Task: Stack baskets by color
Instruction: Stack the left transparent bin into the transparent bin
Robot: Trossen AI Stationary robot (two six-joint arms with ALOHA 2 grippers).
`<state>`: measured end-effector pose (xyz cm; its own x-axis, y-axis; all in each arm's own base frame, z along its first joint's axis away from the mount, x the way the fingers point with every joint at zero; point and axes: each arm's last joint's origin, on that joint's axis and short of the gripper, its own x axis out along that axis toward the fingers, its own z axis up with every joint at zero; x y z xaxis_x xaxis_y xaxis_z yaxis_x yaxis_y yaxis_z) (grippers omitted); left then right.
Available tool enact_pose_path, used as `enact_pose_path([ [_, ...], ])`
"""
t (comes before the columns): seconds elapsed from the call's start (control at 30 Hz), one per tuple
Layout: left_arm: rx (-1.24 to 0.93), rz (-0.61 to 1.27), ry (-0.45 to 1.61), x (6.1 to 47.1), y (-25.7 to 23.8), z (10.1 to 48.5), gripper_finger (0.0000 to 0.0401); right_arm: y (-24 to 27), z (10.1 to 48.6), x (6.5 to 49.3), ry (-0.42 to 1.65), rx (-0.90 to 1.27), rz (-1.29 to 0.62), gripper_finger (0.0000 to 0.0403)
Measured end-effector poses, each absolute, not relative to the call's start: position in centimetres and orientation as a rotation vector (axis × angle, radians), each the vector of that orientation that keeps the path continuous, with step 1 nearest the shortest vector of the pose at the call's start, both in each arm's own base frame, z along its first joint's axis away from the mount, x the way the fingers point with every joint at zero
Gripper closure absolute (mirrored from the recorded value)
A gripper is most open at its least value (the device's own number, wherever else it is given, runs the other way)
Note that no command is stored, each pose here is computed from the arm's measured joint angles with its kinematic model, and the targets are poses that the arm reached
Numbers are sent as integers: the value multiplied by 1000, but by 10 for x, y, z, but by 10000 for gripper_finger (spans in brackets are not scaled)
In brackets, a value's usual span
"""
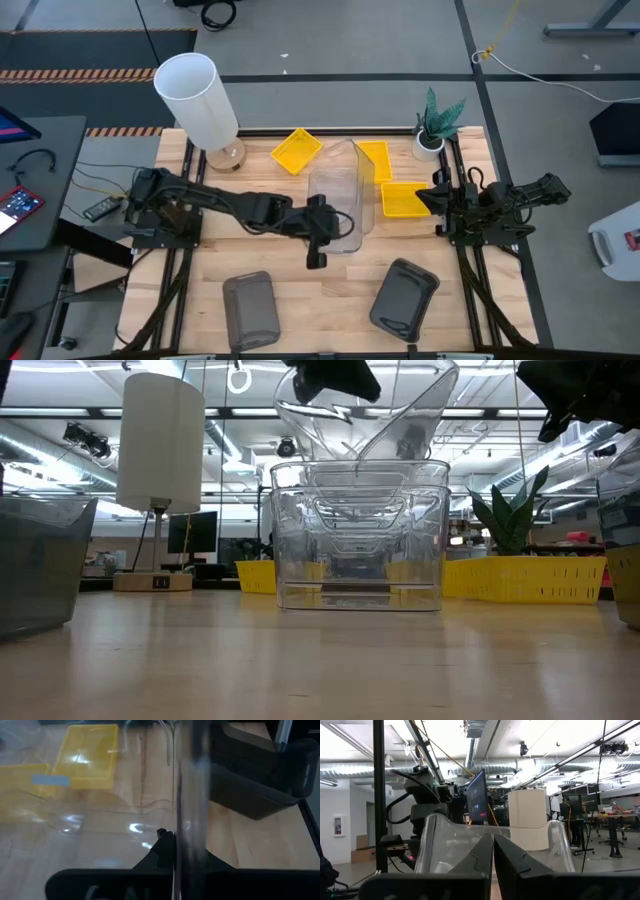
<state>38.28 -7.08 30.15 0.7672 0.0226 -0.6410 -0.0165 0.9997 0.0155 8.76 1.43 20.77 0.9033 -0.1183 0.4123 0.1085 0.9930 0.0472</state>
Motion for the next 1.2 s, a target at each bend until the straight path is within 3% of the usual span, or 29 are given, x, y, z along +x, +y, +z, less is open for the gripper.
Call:
enact_pose_path([
  [0.13, -12, 24, 710, 386, -67, 308, 397, 14, 208, 87, -430, 24, -118, 380],
  [0.63, 34, -19, 1106, 403, -75, 276, 397, 15, 208, 88, -429, 22, -110, 380],
  [0.9, 20, -30, 1161, 401, -75, 269, 397, 14, 208, 88, -431, 22, -110, 380],
  [1.2, -1, -62, 1185, 399, -77, 270, 353, 14, 208, 88, -431, 22, -110, 380],
])
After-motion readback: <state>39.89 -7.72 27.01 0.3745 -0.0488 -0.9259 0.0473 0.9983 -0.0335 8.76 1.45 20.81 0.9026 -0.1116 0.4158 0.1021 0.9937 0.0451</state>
